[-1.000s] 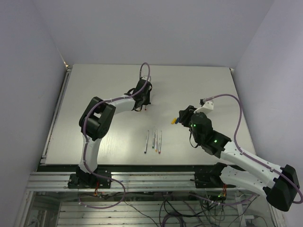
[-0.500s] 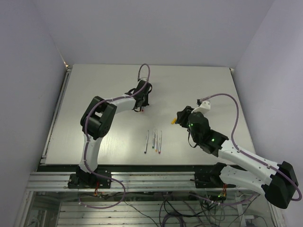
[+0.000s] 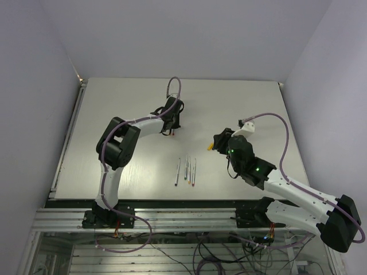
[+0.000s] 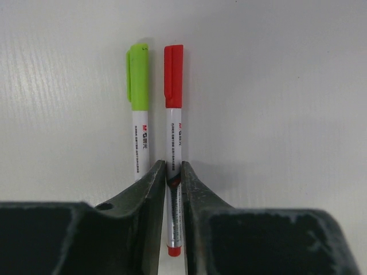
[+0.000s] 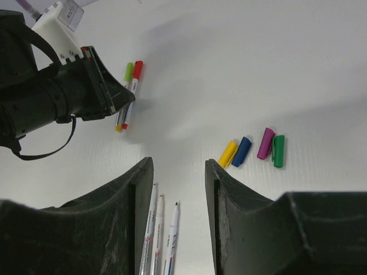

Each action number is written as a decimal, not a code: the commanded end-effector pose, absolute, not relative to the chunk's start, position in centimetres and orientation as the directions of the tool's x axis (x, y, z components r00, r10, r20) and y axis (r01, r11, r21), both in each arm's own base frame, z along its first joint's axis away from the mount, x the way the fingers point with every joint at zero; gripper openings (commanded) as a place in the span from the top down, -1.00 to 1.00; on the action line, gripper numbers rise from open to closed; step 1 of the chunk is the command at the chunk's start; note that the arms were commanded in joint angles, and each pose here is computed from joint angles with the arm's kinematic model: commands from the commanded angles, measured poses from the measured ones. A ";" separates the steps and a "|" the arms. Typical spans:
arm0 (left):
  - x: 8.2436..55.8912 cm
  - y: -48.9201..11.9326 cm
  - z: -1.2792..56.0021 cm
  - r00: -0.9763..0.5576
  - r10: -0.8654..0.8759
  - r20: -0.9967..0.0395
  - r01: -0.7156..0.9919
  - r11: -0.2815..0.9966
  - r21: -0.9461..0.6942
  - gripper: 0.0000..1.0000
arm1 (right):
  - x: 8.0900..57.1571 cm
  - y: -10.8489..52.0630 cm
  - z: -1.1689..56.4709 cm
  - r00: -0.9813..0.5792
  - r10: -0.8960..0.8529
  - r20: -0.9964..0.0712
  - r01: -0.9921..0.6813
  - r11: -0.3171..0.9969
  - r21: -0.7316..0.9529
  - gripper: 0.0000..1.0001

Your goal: Insert the pens into the pen caps

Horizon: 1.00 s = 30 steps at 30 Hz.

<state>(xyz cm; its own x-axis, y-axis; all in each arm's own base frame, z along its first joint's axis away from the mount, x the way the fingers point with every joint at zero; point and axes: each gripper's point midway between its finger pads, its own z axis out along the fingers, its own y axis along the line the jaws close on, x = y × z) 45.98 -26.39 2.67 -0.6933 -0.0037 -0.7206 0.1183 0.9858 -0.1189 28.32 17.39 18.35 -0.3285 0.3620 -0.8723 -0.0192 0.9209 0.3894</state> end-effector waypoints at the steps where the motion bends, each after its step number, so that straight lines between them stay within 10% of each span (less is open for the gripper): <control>1: 46.3 -26.9 7.0 -0.644 -0.055 -0.763 0.133 0.974 -0.183 0.42 | 28.2 17.2 18.7 -0.309 0.378 -0.873 -0.024 0.914 0.404 0.18; 17: 44.1 -26.3 10.8 -0.591 -0.095 -0.801 0.155 0.961 -0.229 0.35 | 28.2 15.5 18.7 -0.264 0.451 -0.853 0.065 0.890 0.451 0.04; 30: 31.8 -26.1 9.3 -0.628 0.116 -0.770 0.243 0.969 -0.053 0.12 | 27.9 13.9 15.7 -0.354 0.421 -0.835 0.162 0.907 0.388 -0.15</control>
